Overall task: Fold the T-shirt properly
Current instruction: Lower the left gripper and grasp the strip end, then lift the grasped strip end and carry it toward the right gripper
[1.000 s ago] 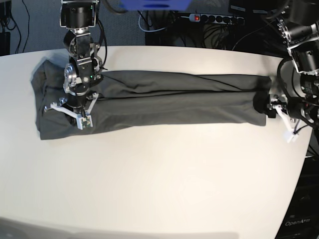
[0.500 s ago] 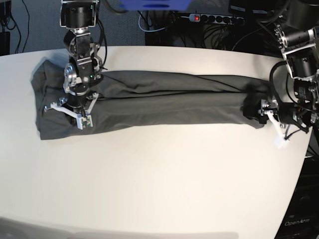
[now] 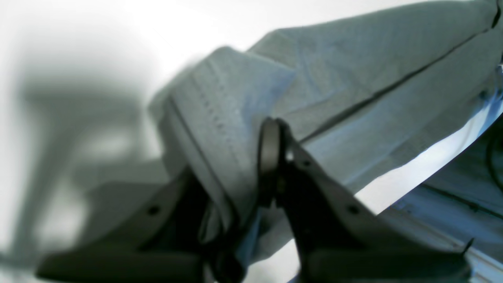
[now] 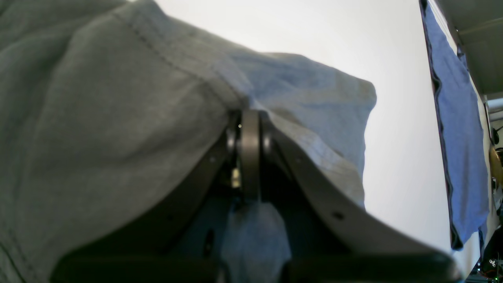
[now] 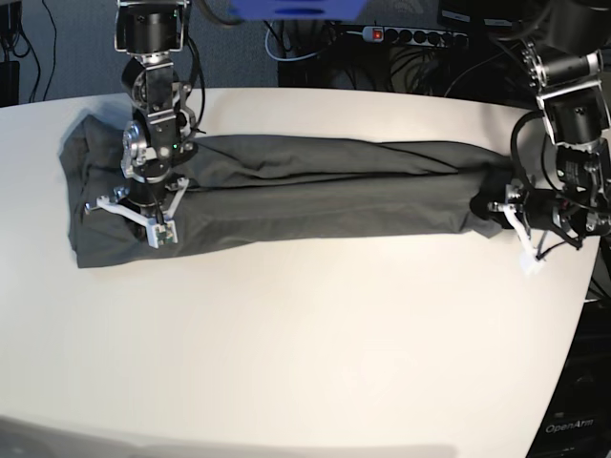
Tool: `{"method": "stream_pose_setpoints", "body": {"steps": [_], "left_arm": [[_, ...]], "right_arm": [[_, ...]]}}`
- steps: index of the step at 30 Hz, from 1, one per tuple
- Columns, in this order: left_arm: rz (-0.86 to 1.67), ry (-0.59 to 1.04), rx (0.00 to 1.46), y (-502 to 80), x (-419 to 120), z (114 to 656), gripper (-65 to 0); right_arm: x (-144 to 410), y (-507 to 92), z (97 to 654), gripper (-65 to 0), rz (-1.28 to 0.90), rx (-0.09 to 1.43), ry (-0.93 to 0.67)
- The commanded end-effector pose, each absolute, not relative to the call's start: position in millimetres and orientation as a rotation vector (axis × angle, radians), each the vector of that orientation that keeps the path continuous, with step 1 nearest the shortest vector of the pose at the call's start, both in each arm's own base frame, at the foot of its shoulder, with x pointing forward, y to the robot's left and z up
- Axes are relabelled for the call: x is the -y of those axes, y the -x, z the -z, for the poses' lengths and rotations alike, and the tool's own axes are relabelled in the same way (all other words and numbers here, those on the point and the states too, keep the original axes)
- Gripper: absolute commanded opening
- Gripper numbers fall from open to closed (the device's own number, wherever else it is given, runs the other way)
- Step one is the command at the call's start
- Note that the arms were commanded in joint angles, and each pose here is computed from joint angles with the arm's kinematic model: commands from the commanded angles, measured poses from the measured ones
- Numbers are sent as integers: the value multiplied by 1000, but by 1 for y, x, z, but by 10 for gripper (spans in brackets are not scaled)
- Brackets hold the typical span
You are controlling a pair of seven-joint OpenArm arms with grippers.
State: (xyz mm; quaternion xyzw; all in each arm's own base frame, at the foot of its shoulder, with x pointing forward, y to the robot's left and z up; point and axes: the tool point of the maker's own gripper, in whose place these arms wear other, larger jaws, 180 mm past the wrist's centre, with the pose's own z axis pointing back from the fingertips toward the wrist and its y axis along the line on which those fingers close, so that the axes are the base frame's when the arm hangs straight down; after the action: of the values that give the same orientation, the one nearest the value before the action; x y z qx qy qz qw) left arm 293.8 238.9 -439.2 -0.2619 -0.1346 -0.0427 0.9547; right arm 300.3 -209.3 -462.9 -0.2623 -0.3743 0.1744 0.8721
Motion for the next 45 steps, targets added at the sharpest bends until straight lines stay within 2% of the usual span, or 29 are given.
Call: {"method": "stream_pose_setpoints", "body": {"steps": [1, 16, 23, 29, 36, 45], "left_arm": [[127, 470, 143, -270, -245, 454, -633], [144, 477, 176, -284, -241, 445, -626], [137, 562, 255, -303, -226, 428, -626], [208, 591, 237, -310, -196, 429, -626], [310, 575, 358, -334, -174, 398, -626], [316, 613, 405, -346, -165, 384, -626]], "right_arm": [[202, -243, 516, -649, -405, 521, 448], [202, -243, 516, -649, -405, 521, 448], [202, -245, 515, -649, -404, 526, 449], [200, -239, 524, -649, -410, 497, 437], [198, -235, 538, -649, -416, 460, 419], [198, -243, 536, -649, -414, 472, 421]]}}
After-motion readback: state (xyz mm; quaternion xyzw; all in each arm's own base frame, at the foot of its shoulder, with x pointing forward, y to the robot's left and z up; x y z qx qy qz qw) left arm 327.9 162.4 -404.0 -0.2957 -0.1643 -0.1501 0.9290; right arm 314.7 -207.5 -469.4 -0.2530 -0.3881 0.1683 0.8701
